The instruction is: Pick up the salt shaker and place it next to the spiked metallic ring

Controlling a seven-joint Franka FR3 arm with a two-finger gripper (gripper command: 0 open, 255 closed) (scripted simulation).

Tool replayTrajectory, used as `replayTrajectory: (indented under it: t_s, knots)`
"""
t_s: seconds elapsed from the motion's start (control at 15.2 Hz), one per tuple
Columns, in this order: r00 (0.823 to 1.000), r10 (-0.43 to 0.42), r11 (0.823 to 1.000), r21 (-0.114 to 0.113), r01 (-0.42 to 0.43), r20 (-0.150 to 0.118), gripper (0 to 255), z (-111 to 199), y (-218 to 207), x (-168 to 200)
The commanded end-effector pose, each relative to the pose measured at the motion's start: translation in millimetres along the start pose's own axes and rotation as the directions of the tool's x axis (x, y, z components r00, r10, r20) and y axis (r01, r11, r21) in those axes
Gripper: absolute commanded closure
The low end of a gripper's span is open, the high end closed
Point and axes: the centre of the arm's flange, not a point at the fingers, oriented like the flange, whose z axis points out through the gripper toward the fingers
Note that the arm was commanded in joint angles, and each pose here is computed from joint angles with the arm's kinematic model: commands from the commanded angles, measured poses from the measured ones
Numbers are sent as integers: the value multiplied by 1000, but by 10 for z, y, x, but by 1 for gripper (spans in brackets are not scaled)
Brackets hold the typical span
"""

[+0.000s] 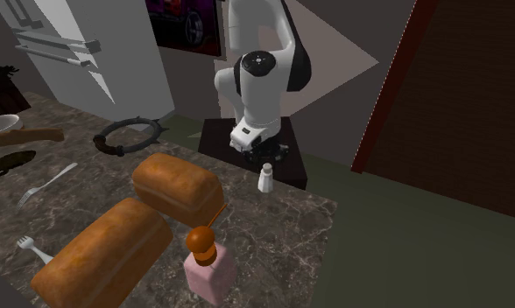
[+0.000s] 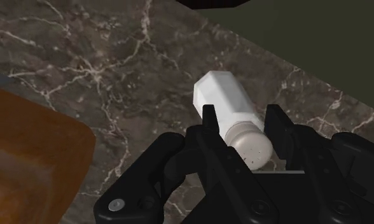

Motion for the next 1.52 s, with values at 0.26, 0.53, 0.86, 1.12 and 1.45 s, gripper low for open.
replayTrajectory:
  t_s: [0.26,0.53,0.86,1.12,1.45]
  knots:
    - [1000,0,1000,0,0,0,255,-331,-31,-41]
    - [1000,0,1000,0,0,0,255,-540,-47,-67]
    - [1000,0,1000,0,0,0,255,-801,-68,-99]
    - [1000,0,1000,0,0,0,255,-1010,-84,-125]
    - [1000,0,1000,0,0,0,255,-1271,-104,-157]
